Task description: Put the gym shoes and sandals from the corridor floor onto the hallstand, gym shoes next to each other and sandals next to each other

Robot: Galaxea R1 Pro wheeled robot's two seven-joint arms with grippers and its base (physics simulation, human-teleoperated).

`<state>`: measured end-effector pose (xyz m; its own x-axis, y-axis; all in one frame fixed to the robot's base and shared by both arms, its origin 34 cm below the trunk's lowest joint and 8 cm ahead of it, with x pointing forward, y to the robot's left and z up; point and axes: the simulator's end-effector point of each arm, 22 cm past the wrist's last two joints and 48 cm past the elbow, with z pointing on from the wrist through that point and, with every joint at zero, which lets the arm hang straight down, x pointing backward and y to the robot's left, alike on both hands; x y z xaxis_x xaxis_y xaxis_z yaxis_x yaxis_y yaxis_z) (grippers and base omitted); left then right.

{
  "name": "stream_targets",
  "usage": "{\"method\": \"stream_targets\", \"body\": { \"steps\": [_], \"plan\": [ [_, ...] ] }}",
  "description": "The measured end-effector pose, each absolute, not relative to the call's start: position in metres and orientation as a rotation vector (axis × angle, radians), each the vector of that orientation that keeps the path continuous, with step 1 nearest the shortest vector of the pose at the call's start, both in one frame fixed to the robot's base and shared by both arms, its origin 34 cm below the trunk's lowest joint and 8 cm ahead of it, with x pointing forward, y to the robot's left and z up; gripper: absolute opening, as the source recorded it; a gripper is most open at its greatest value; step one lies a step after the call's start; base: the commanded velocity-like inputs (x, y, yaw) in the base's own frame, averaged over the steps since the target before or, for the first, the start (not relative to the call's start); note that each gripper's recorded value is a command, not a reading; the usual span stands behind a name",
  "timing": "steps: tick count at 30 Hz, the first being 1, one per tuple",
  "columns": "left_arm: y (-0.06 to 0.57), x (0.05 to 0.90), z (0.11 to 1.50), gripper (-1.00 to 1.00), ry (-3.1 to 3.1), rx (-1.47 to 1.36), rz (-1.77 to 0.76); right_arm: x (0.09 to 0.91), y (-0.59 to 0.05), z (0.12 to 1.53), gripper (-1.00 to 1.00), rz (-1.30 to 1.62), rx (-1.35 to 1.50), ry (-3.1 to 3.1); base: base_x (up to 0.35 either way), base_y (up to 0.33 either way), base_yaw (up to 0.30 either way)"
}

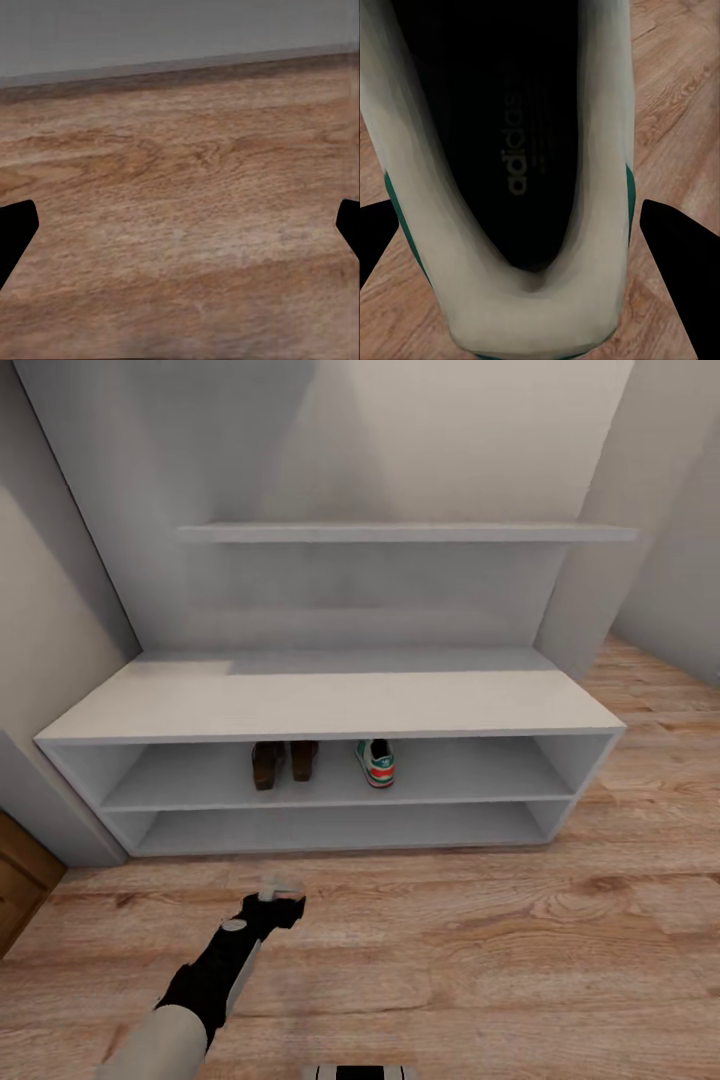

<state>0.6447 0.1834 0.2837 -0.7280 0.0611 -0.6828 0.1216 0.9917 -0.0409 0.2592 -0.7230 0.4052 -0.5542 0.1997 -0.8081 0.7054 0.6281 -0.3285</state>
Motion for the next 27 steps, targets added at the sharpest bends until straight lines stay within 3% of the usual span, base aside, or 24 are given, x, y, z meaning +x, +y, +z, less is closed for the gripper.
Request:
{"method": "stream_targets", "body": {
  "steps": [5,12,18,27],
  "plan": [
    [0.177,0.603,0.278,1.00,2.283,0.209,-0.251,0.260,-0.722,0.404,-1.00,-0.839,0.703,2.086,-0.004,-0.003,0.000],
    [0.216,0.485,0.295,1.00,2.173,0.312,-0.731,0.261,-0.720,0.402,-1.00,-0.832,0.703,2.090,0.000,0.000,0.000],
    [0.235,0.454,0.311,1.00,2.129,0.361,-0.884,0.259,-0.718,0.397,-1.00,-0.824,0.711,2.099,0.000,0.000,0.000],
    [0.241,0.451,0.316,1.00,2.094,0.368,-0.887,0.258,-0.714,0.393,-1.00,-0.815,0.720,2.101,0.000,0.000,0.000]
  ]
}}
